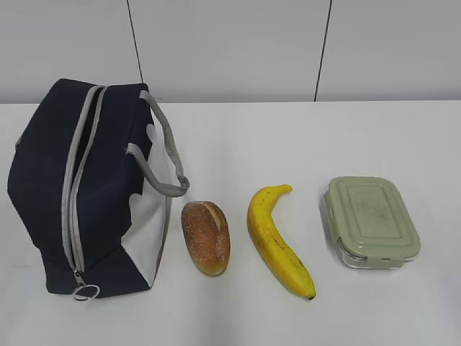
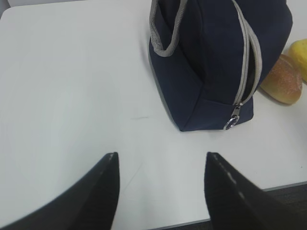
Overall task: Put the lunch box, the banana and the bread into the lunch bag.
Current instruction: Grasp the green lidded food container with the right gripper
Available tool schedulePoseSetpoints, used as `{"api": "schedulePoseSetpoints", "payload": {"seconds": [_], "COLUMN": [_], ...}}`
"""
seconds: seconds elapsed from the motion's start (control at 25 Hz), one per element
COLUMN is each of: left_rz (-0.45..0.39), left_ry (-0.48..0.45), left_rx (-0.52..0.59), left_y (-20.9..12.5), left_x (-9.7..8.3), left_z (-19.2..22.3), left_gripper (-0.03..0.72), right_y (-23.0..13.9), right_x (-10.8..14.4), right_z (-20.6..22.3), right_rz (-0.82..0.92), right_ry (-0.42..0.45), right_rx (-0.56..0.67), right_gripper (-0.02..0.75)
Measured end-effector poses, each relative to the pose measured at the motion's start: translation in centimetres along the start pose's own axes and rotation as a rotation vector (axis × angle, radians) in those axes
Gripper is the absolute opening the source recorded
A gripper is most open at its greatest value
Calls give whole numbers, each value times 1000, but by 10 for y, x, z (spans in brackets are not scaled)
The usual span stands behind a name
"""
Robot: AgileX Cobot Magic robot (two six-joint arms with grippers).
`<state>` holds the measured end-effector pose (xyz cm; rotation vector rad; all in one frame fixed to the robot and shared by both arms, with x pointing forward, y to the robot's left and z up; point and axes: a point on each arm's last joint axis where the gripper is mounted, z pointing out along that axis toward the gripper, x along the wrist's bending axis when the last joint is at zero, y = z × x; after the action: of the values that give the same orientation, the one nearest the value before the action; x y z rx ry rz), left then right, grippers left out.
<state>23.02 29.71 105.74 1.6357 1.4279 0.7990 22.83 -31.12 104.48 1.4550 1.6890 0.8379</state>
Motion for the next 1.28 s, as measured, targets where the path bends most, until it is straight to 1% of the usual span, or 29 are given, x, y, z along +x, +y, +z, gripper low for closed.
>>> {"api": "schedulePoseSetpoints", "payload": {"seconds": [0.48,0.72,0.84,0.96,1.08,1.2,1.28], "left_rz": [0,0,0,0,0,0,0], "left_ry": [0,0,0,0,0,0,0], "left_rx": [0,0,0,0,0,0,0], "left_y": [0,0,0,0,0,0,0], "left_x": [0,0,0,0,0,0,0], "left_z": [0,0,0,0,0,0,0], "left_gripper": [424,409,405,404,404,403,395], "right_y": [0,0,1,8,21,35,43], "right_x": [0,-3,-4,-5,-6,-5,-3], "right_z": [0,0,-5,-7,-1,13,27], "right_rz": [-1,-13,24,55,85,120,132], "right_ry": [-2,-35,-40,-41,-42,-47,-50], "right_rx": [0,0,4,54,136,244,343], "right_gripper": [587,585,582,581,580,580,580]}}
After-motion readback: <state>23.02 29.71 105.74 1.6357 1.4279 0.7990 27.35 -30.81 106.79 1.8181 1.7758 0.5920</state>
